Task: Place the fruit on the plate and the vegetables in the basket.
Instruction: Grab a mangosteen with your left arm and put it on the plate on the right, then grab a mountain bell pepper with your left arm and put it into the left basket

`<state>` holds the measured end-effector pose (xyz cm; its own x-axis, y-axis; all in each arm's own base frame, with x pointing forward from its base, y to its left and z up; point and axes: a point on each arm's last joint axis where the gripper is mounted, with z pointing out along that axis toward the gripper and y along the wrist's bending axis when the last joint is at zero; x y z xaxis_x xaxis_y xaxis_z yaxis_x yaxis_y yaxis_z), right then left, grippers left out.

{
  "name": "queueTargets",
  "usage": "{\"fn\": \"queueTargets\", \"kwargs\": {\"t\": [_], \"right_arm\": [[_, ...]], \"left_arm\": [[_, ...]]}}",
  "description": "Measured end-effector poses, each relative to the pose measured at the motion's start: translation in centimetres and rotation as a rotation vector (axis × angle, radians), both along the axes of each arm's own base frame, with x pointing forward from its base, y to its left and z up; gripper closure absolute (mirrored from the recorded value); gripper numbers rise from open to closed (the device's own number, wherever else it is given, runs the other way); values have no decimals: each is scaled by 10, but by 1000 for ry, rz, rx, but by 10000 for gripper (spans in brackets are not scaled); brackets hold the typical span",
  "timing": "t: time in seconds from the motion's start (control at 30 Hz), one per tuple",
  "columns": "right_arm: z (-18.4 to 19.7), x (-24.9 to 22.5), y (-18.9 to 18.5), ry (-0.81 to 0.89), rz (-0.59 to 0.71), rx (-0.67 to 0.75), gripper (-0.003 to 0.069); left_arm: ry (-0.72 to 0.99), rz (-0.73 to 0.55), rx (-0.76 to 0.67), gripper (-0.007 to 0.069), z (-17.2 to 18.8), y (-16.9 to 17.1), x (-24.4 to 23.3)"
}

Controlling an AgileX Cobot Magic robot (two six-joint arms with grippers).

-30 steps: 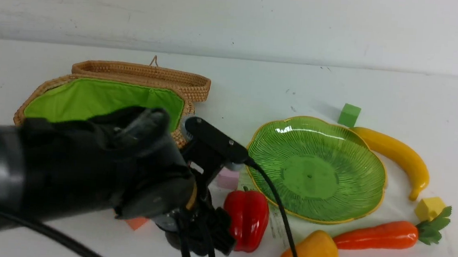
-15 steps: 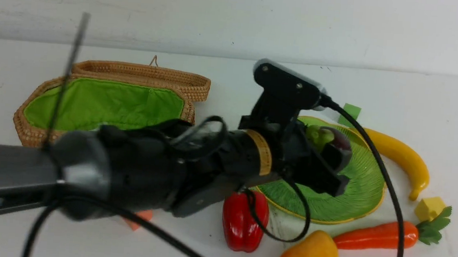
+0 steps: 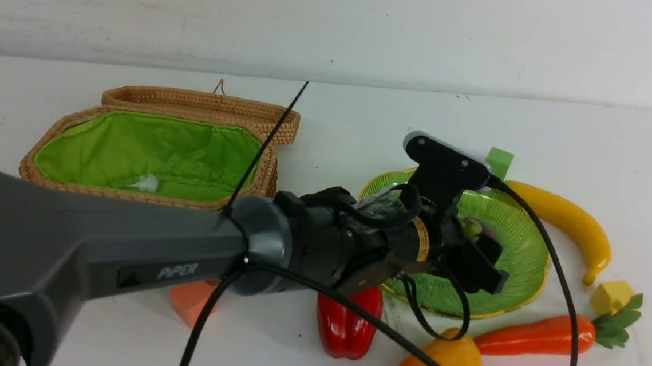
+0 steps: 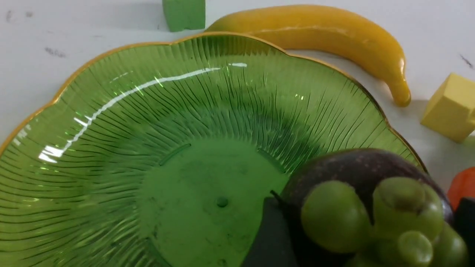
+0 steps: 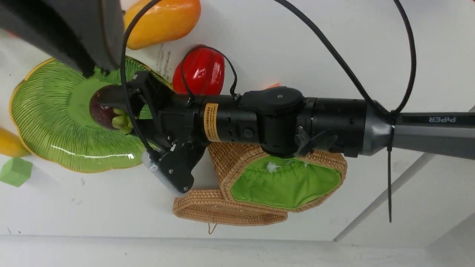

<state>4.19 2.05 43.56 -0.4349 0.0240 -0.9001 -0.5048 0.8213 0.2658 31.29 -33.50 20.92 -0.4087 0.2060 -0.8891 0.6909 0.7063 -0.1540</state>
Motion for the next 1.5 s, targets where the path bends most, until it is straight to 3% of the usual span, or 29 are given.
{"fn": "queueTargets", "kwargs": {"t": [0.37, 0.53, 0.7, 0.77, 0.8, 0.83, 0.9, 1.0, 1.13, 1.23, 1.37, 1.5], "right_arm": [[0, 0, 0, 5, 2, 0, 620], [-1, -1, 0, 8, 10, -7, 619], [-4, -4, 2, 49, 37, -12, 618], [-8, -7, 3, 102, 53, -24, 618], [-9, -7, 3, 111, 56, -27, 618], [-11, -9, 3, 141, 67, -43, 618], [-14, -11, 3, 164, 85, -62, 618], [-15, -13, 4, 170, 113, -84, 616], [-15, -13, 4, 163, 126, -95, 615], [-15, -13, 4, 160, 129, -99, 615], [-15, -13, 4, 154, 133, -105, 615], [-15, -13, 4, 147, 138, -113, 615]], "left_arm": [[3, 18, 16, 29, 20, 6, -4], [38, 49, 19, 76, 45, 14, -14], [139, 115, 32, 246, 86, 31, -43], [236, 170, 108, 413, 102, 47, -62], [253, 178, 128, 440, 102, 49, -65], [303, 206, 182, 529, 106, 58, -72], [367, 235, 255, 625, 107, 69, -80], [453, 260, 338, 638, 100, 75, -86], [542, 274, 401, 596, 82, 71, -86], [596, 277, 437, 456, 61, 62, -82], [617, 280, 447, 182, 37, 51, -74], [620, 287, 437, -4, 25, 45, -69]]}}
